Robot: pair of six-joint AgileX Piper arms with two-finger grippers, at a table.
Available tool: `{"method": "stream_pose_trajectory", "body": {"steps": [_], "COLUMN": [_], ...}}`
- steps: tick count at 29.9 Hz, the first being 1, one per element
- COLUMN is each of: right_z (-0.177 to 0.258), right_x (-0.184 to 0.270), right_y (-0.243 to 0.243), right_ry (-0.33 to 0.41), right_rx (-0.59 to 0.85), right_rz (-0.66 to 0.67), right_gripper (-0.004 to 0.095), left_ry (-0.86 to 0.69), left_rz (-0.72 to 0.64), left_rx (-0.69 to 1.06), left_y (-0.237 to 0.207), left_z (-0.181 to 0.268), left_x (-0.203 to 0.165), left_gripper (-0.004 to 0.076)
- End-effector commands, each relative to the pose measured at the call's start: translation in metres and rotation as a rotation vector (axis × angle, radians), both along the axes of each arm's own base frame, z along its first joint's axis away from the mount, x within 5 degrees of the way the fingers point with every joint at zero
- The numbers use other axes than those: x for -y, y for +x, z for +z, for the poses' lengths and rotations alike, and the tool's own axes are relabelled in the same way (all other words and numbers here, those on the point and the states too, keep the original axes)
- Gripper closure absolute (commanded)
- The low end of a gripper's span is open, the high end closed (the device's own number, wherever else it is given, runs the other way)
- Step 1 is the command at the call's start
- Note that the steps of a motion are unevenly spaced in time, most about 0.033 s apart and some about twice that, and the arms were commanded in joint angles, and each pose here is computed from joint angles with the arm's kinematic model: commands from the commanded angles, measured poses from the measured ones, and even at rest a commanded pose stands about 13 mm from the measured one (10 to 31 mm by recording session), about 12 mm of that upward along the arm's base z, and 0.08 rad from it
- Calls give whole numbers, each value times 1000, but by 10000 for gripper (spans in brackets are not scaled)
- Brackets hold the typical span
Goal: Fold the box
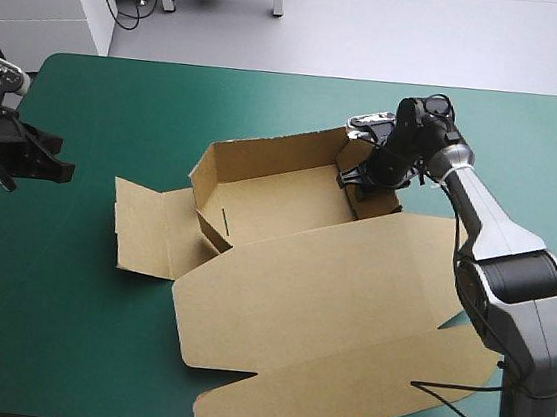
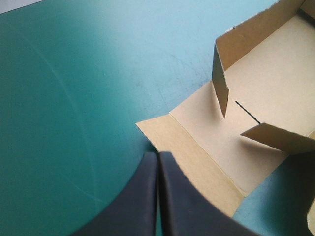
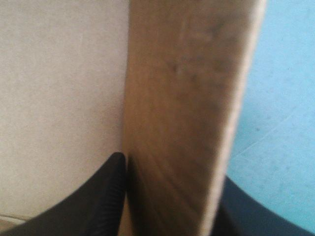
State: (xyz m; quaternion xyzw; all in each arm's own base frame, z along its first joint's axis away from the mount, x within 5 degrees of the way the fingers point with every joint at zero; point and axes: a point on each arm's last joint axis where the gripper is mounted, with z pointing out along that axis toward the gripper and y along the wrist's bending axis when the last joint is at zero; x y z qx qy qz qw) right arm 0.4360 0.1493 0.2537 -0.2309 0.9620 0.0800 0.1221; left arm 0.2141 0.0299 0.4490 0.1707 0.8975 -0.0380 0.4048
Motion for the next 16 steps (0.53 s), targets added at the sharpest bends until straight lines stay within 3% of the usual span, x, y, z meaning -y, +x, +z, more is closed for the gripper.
{"method": "stream_pose_trajectory", "body": {"steps": [1,3,10,16], "right_z": [34,36,59,110], "right_x": [1,1,5,27], "right_y": [-8,-9,-17,-36], "right_ry": [37,38,83,156], "right_rx": [68,72,105,200], "right_rz": [2,2,-32,-106], "right_gripper": [747,927,927,927], "left_ry": [-28,-29,-52,-47], "left_rz": [4,4,1,25], "left_rx": [87,86,59,59], "left_y": [-5,-5,3,9], "left_z": [15,15,7,1], "left_x": [5,5,3,0], "left_gripper": [731,731,731,731]}}
